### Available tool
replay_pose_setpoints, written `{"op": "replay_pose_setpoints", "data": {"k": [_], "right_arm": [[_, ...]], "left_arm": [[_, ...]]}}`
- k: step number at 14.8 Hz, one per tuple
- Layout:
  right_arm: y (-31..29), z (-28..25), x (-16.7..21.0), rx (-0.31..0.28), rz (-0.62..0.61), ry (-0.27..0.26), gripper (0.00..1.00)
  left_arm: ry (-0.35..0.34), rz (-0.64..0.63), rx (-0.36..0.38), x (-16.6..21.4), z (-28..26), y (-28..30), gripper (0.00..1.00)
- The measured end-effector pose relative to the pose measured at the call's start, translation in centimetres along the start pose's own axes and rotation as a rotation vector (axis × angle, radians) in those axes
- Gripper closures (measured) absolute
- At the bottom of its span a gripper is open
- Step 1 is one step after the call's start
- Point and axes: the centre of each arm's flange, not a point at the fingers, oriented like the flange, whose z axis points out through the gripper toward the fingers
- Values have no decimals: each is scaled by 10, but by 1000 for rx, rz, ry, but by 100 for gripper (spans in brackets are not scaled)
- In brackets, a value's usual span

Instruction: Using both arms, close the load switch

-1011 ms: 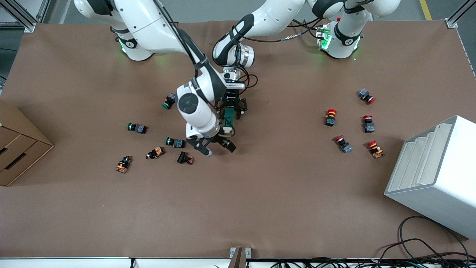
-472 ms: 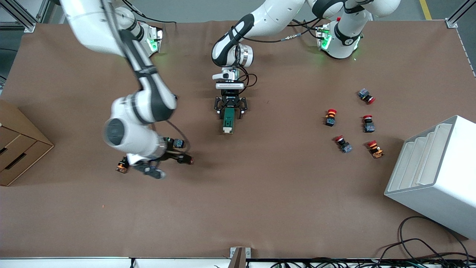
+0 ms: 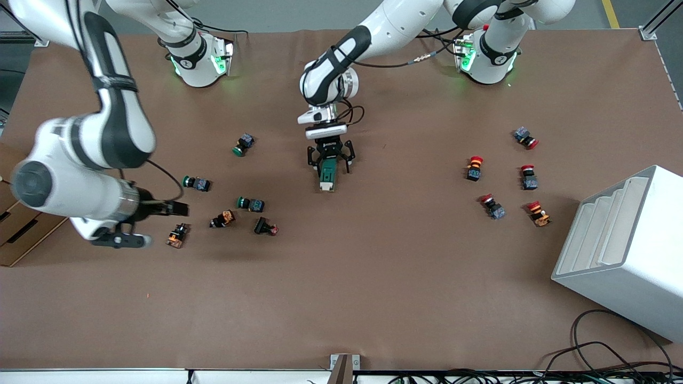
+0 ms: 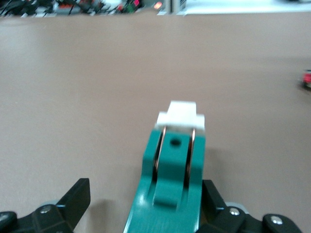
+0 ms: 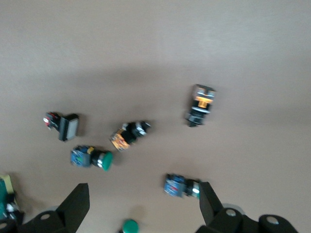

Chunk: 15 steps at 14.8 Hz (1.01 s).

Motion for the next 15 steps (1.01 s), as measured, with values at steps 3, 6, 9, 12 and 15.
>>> {"op": "replay_pose_setpoints", "data": {"k": [3,6,9,12,15], "right_arm": [[34,-54,-12,-31,3,-57,0],[45,-91,-22,-56,13,-71,0],[53,-113,-24,-68,13,-52,0],[60,-119,-27,-83,-14,-62,0],[67,-124,-28,-86,-45,-61,0]], "left_arm": [[-190,-40,107,77,3,25,0],[-372,-99,133,175,8,26,0],[-466,-204,143,294,16,-14,0],[-543,-197,190,392,27,-81,0],[-612,-204,220,466,39,-147,0]]}}
